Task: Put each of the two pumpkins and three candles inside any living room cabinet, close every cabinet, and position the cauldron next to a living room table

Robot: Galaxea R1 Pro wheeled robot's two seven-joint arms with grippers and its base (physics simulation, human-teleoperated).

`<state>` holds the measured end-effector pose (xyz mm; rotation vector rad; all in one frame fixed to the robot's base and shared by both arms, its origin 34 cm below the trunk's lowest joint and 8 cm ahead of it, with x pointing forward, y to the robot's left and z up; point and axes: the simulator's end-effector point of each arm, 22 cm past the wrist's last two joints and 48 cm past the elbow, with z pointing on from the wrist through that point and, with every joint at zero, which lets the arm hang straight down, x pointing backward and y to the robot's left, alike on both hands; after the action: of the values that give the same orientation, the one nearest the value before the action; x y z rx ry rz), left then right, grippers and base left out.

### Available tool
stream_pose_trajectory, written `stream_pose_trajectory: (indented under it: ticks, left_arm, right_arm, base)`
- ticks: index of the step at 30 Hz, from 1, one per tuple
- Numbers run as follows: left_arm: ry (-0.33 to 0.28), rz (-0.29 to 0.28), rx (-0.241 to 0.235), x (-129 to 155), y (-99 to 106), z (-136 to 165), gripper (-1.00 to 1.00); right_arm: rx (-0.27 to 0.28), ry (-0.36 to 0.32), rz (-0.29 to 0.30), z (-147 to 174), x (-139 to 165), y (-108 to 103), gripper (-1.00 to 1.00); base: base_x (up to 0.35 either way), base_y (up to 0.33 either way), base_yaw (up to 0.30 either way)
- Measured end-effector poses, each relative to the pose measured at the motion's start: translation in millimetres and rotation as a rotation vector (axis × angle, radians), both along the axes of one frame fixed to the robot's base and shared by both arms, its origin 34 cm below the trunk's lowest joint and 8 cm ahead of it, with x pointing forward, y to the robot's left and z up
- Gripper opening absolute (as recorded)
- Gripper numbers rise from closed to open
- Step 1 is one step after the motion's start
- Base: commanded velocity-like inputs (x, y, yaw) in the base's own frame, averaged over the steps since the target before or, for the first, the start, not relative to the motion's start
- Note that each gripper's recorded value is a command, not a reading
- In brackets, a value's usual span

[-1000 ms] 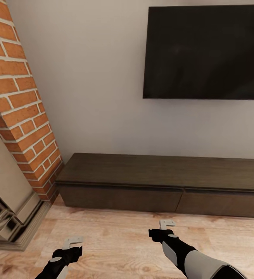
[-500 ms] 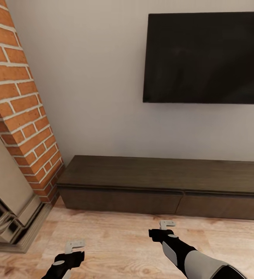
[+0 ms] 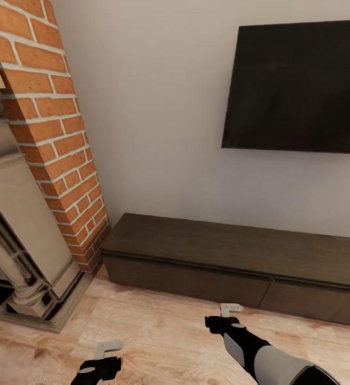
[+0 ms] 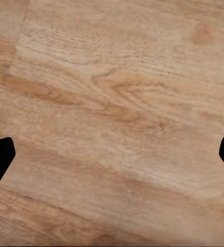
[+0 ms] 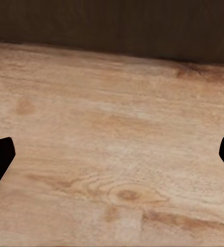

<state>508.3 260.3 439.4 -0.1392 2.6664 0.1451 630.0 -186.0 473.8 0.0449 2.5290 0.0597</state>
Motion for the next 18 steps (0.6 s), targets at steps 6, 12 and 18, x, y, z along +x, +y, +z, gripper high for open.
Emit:
stream_pose_trajectory:
  ticks: [6,12,18]
  left_arm:
    - [0.009,0.013,0.016,-1,3,11,1.0]
    - [0.048,0.024,0.032,-13,9,13,1.0]
    - [0.089,0.018,0.021,-28,0,5,1.0]
  right_arm:
    - [-0.001,0.0,0.0,11,1,0,1.0]
    - [-0.003,-0.004,0.006,23,4,0,1.0]
    - [-0.005,-0.026,0.006,29,8,0,1.0]
  base:
    - [0.0,0.0,0.29]
    - [0.0,0.0,0.29]
    - [0.0,0.0,0.29]
